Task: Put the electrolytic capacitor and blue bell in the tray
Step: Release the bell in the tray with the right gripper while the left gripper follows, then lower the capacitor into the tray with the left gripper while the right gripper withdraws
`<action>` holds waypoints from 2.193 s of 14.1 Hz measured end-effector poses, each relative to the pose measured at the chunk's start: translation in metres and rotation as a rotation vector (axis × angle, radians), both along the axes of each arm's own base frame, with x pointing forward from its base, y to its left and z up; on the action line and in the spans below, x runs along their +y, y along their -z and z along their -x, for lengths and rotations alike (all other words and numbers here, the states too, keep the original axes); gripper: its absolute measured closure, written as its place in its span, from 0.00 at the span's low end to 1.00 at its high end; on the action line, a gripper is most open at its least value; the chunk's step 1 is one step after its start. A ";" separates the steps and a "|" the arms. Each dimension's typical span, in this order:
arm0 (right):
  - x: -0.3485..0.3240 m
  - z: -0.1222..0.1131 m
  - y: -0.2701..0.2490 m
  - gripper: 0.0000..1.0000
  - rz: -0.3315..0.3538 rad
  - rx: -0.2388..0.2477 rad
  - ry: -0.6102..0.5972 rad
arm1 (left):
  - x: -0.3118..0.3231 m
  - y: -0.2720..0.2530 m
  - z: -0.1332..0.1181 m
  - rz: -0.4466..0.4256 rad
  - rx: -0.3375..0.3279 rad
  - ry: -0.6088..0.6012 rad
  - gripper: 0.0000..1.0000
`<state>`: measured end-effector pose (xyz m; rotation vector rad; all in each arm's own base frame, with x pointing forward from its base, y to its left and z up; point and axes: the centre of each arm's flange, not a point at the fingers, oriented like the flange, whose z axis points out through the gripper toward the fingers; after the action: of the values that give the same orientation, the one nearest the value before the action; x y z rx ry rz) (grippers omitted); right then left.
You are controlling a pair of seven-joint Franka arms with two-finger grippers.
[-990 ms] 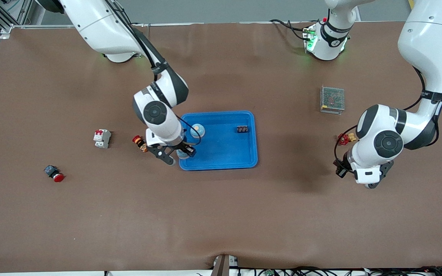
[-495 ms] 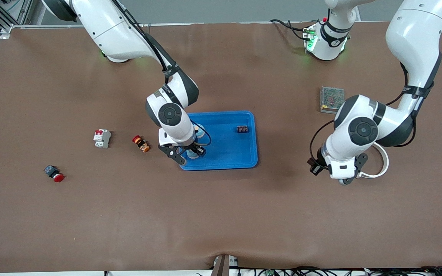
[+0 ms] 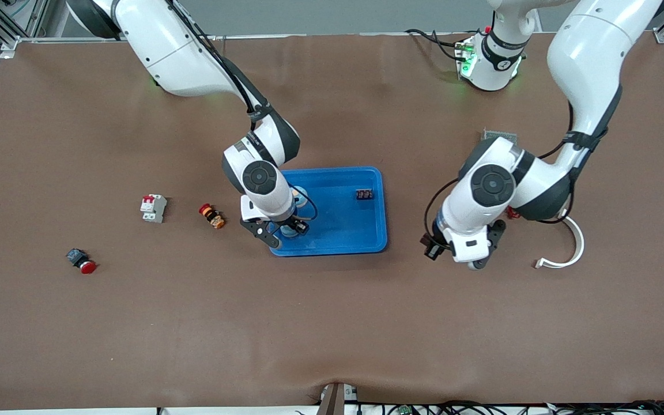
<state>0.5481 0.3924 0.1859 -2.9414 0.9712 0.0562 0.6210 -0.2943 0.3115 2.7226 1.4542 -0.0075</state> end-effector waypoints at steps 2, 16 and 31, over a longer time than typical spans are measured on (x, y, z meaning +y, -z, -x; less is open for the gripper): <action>0.001 -0.001 -0.002 0.32 -0.002 -0.003 0.011 | -0.017 0.006 0.005 0.009 0.010 -0.006 0.70; -0.181 -0.121 -0.104 0.00 0.035 0.106 -0.294 | -0.107 0.040 0.041 -0.010 0.031 -0.195 0.70; -0.409 -0.169 -0.179 0.00 0.051 0.075 -0.668 | -0.161 0.123 0.096 -0.104 0.083 -0.190 0.65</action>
<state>0.7174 -0.0162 0.3654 -3.1782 -0.0452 0.1641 0.5250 -0.4557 0.1889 2.6799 1.7793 -0.0376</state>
